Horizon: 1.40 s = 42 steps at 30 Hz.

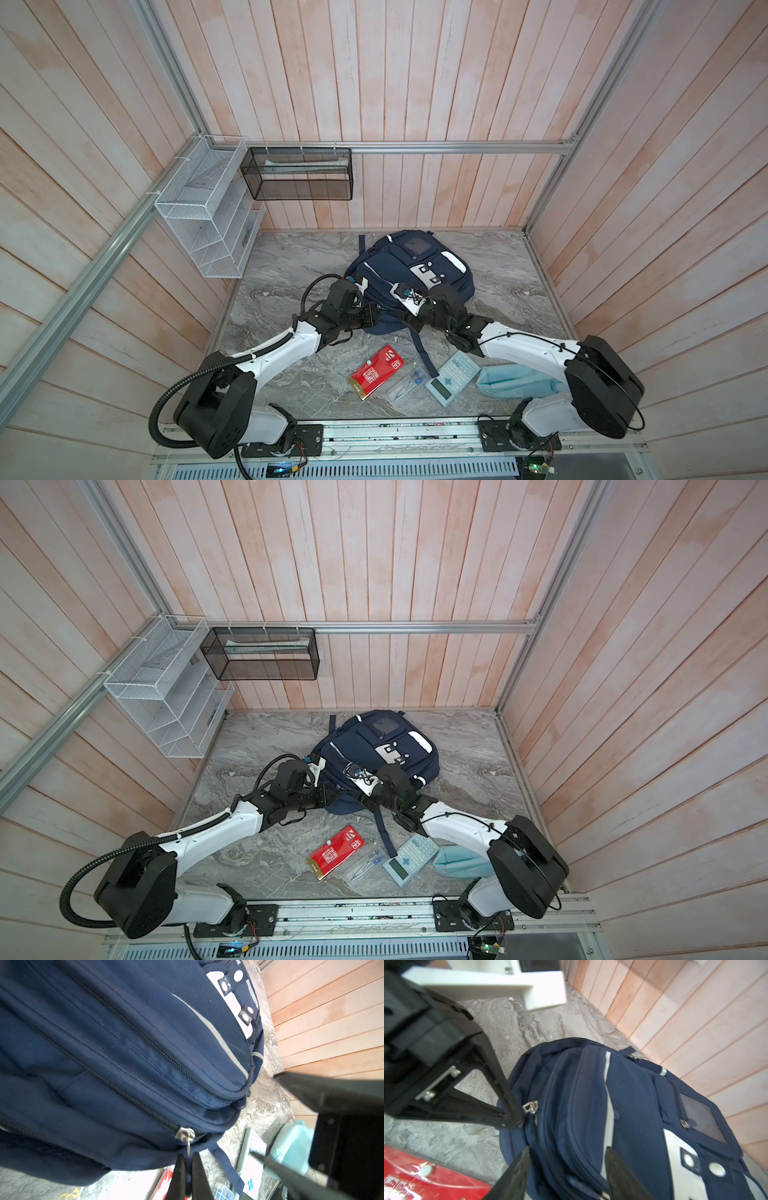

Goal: Pack the student bag

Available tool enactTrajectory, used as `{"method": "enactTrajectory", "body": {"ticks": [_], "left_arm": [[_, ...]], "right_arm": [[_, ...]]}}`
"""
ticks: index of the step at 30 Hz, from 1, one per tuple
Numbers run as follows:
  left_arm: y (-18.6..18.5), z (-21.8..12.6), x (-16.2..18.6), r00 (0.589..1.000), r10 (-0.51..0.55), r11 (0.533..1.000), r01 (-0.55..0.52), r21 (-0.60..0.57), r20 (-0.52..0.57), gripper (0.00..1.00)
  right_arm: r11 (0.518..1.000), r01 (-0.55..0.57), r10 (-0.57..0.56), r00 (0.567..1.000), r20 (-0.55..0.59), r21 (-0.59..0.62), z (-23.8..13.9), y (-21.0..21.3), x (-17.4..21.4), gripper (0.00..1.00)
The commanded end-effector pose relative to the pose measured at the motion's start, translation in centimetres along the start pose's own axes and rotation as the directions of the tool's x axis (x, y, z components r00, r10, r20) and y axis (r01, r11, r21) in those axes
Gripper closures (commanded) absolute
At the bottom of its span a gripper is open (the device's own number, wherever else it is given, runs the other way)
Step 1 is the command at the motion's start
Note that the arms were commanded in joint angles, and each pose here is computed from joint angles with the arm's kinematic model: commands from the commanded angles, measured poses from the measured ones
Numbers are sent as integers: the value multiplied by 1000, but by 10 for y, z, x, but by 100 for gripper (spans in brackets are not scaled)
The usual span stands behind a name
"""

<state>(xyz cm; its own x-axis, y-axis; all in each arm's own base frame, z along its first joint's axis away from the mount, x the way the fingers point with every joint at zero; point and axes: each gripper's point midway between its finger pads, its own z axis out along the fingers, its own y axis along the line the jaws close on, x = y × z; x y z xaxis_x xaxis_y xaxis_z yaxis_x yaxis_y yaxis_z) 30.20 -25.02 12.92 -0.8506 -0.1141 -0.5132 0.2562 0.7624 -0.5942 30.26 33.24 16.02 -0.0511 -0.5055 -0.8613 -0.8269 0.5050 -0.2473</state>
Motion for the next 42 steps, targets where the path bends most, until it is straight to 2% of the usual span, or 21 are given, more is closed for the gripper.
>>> {"method": "enactTrajectory", "body": {"ticks": [1, 5, 9, 12, 13, 16, 21, 26, 28, 30, 35, 36, 37, 38, 40, 42], "left_arm": [[-13, -3, -10, 1000, 11, 999, -12, 32, 29, 100], [-5, -5, -10, 999, 14, 1000, -14, -8, 38, 100], [-5, -5, -13, 999, 24, 1000, -24, -16, 40, 100], [5, -4, -21, 999, 26, 998, -24, -51, 46, 100], [10, -4, -24, 999, 15, 998, -13, -53, 49, 100], [35, -6, -39, 997, -20, 996, 27, -84, 74, 100], [85, -15, -79, 990, -2, 966, 38, -258, 139, 100], [132, -34, -109, 979, -14, 936, 84, -340, 204, 100], [128, -39, -106, 979, 3, 939, 67, -337, 205, 100], [116, -40, -95, 979, -2, 956, 62, -285, 206, 100], [71, -31, -41, 993, -11, 982, 33, -184, 119, 100], [58, -27, -29, 995, -17, 988, 32, -151, 100, 100], [44, -23, -18, 997, -19, 993, 28, -111, 81, 100], [32, -19, -10, 998, -19, 997, 24, -79, 66, 100], [12, -13, 2, 999, -5, 999, 7, -47, 40, 100], [-3, -8, 4, 999, 6, 1000, -6, -12, 41, 100]], "right_arm": [[999, 49, -51, 993, -108, -22, 26, 2, 12, 48], [998, 32, -44, 974, -220, -59, 37, 9, 41, 61], [998, 33, -48, 963, -265, -61, 39, 14, 61, 66], [999, 43, -49, 948, -314, -26, 41, 8, 75, 96], [999, 48, -49, 943, -331, -12, 40, 6, 79, 100], [999, 49, -44, 935, -352, 5, 33, 4, 86, 100], [999, 46, -47, 937, -347, -10, 18, 11, 94, 100], [989, 87, -38, 927, -373, 116, 3, -19, 109, 100], [979, 61, 13, 932, -363, 193, -6, -43, 112, 100], [964, 52, 48, 931, -363, 260, -14, -64, 115, 100], [889, 28, 162, 914, -372, 457, -37, -114, 131, 100], [865, 14, 201, 906, -371, 502, -43, -124, 135, 94], [831, 12, 232, 902, -365, 556, -51, -133, 136, 79], [820, 1, 241, 907, -346, 573, -56, -135, 132, 70], [850, -55, 213, 946, -246, 523, -60, -122, 112, 56], [910, -90, 148, 982, -116, 405, -62, -97, 80, 50]]}}
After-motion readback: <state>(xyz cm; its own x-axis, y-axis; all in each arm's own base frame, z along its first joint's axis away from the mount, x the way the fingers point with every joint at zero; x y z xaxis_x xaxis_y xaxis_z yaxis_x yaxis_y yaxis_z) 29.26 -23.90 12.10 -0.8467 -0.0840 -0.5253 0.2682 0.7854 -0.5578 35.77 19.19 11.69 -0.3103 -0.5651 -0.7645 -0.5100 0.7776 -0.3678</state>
